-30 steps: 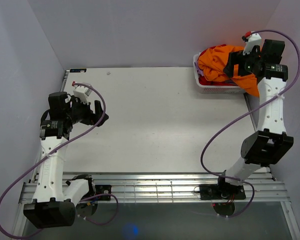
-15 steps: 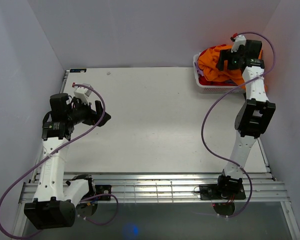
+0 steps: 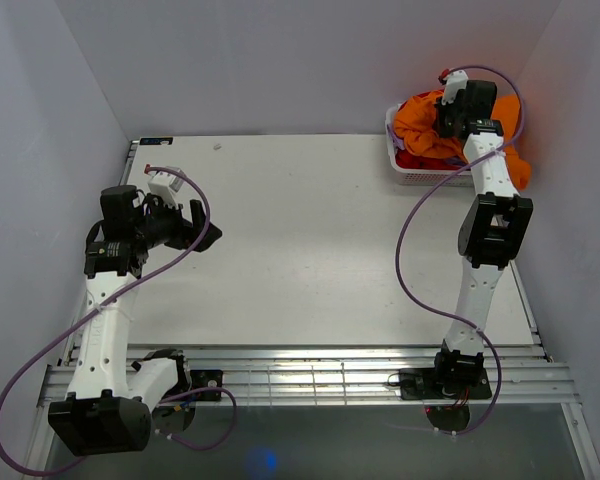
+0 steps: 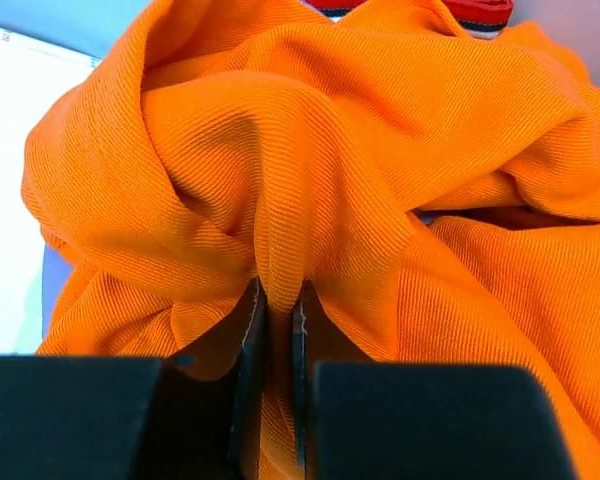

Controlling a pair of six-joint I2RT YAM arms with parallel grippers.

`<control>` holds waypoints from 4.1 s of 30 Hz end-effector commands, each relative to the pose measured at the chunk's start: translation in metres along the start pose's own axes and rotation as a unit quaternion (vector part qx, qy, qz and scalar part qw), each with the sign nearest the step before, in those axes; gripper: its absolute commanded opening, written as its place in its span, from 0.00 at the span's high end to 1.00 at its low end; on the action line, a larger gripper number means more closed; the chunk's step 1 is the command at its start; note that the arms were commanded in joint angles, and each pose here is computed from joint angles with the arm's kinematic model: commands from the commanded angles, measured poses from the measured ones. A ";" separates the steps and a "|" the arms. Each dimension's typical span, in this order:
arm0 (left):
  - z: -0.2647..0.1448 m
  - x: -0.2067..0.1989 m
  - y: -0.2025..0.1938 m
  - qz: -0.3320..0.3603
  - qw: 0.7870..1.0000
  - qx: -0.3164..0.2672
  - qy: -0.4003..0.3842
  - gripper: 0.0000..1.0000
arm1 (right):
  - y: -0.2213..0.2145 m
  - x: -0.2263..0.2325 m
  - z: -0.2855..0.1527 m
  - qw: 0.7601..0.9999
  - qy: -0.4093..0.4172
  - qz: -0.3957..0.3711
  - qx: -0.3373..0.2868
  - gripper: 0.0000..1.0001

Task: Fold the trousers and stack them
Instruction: Grab the trousers from the pile, then move the trousers to the center of the board, then flatten the trousers out

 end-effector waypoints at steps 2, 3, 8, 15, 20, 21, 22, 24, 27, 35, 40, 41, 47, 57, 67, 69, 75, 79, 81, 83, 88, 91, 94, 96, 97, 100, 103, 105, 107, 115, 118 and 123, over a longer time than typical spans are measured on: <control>-0.010 -0.013 0.016 0.013 1.000 -0.023 -0.013 0.02 | 0.053 -0.018 -0.032 0.998 -0.029 -0.015 -0.059 0.92; -0.011 -0.013 0.018 0.014 0.999 -0.027 -0.010 0.02 | 0.079 -0.020 -0.054 0.995 -0.027 -0.010 -0.092 0.92; -0.017 -0.014 0.030 0.018 0.999 -0.046 0.009 0.02 | 0.163 -0.020 -0.143 0.976 -0.012 0.004 -0.216 0.92; -0.016 -0.014 0.046 -0.008 0.998 -0.058 0.022 0.02 | 0.260 -0.014 -0.289 0.917 -0.026 0.007 -0.397 0.92; -0.019 -0.022 0.061 -0.025 0.997 -0.078 0.014 0.02 | 0.310 0.010 -0.371 0.860 -0.009 0.001 -0.511 0.92; -0.020 -0.022 0.064 -0.025 0.996 -0.084 0.016 0.02 | 0.318 0.017 -0.390 0.848 -0.003 0.001 -0.531 0.92; -0.021 -0.024 0.067 -0.030 0.995 -0.090 0.016 0.02 | 0.330 0.032 -0.405 0.831 0.011 -0.004 -0.556 0.92; -0.022 -0.025 0.070 -0.031 0.995 -0.096 0.018 0.02 | 0.344 0.044 -0.433 0.809 0.016 -0.012 -0.587 0.92; -0.022 -0.021 0.072 -0.035 0.994 -0.102 0.030 0.02 | 0.359 0.066 -0.463 0.779 0.027 -0.015 -0.627 0.92; -0.027 -0.018 0.068 -0.021 0.993 -0.108 0.048 0.02 | 0.304 0.163 -0.368 0.851 0.168 0.064 -0.494 0.92; -0.014 -0.009 0.047 -0.007 0.998 -0.054 0.036 0.02 | 0.172 0.239 -0.246 0.924 0.248 0.125 -0.261 0.92; -0.011 -0.007 0.042 -0.007 0.999 -0.041 0.033 0.02 | 0.132 0.258 -0.216 0.936 0.263 0.120 -0.201 0.89; 0.014 0.020 0.000 0.037 0.996 0.074 0.017 0.02 | 0.031 0.276 -0.157 0.969 0.237 0.044 -0.053 0.13; 0.044 0.047 0.002 0.110 0.989 0.097 0.005 0.02 | -0.013 0.223 -0.185 0.971 0.228 0.029 0.063 0.06; 0.106 0.065 0.021 0.065 0.987 0.137 -0.045 0.05 | -0.105 0.292 -0.216 0.921 0.334 0.148 0.134 0.14; 0.108 0.041 0.012 0.055 0.982 0.149 -0.106 0.05 | -0.117 0.304 -0.210 0.910 0.347 0.179 0.137 0.15; 0.114 -0.001 -0.041 0.045 0.964 0.194 -0.177 0.04 | -0.131 0.326 -0.196 0.892 0.369 0.232 0.121 0.19; 0.130 -0.004 -0.075 0.018 0.961 0.223 -0.165 0.04 | -0.135 0.335 -0.187 0.888 0.373 0.246 0.106 0.27; 0.139 0.003 -0.087 -0.004 0.963 0.229 -0.144 0.05 | -0.136 0.337 -0.184 0.887 0.375 0.249 0.102 0.35; 0.146 0.009 -0.090 -0.015 0.966 0.224 -0.126 0.05 | -0.134 0.337 -0.181 0.889 0.377 0.246 0.090 0.47; 0.151 0.005 -0.106 -0.058 0.960 0.230 -0.148 0.15 | -0.124 0.336 -0.181 0.886 0.389 0.241 0.068 0.79; 0.156 0.003 -0.102 -0.069 0.960 0.221 -0.158 0.32 | -0.119 0.334 -0.185 0.889 0.392 0.227 0.058 0.92; 0.157 0.001 -0.096 -0.087 0.957 0.220 -0.169 0.55 | -0.117 0.328 -0.196 0.897 0.389 0.203 0.053 0.92; 0.153 -0.001 -0.087 -0.091 0.956 0.212 -0.182 0.75 | -0.114 0.324 -0.206 0.900 0.390 0.190 0.049 0.92; 0.150 0.001 -0.083 -0.097 0.956 0.207 -0.184 0.85 | -0.116 0.322 -0.210 0.902 0.390 0.178 0.051 0.92; 0.143 0.010 -0.071 -0.099 0.962 0.191 -0.170 1.00 | -0.113 0.314 -0.223 0.909 0.382 0.161 0.046 0.92; 0.135 0.022 -0.066 -0.100 0.966 0.178 -0.158 1.00 | -0.110 0.308 -0.233 0.915 0.376 0.143 0.033 0.92; 0.130 0.024 -0.071 -0.096 0.965 0.181 -0.163 1.00 | -0.111 0.309 -0.236 0.913 0.379 0.144 0.034 0.92; 0.127 0.026 -0.069 -0.100 0.966 0.171 -0.163 1.00 | -0.112 0.308 -0.237 0.915 0.381 0.130 0.035 0.92; 0.102 0.116 -0.016 -0.088 0.987 0.129 -0.028 1.00 | -0.123 0.277 -0.242 0.934 0.343 0.085 0.057 0.92; 0.098 0.150 -0.012 -0.071 0.988 0.135 0.022 1.00 | -0.138 0.265 -0.241 0.940 0.324 0.064 0.086 0.92; 0.106 0.168 0.003 -0.048 0.990 0.125 0.040 1.00 | -0.152 0.256 -0.233 0.943 0.308 0.053 0.112 0.92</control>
Point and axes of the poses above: each gripper's point midway between its finger pads, its own z axis out along the fingers, its own x axis along the line the jaws close on, y = z × x, the point moved 4 cm from there along -z, back along the fingers, and after that the axes turned 14 degrees about -z, right-handed, at the moved point
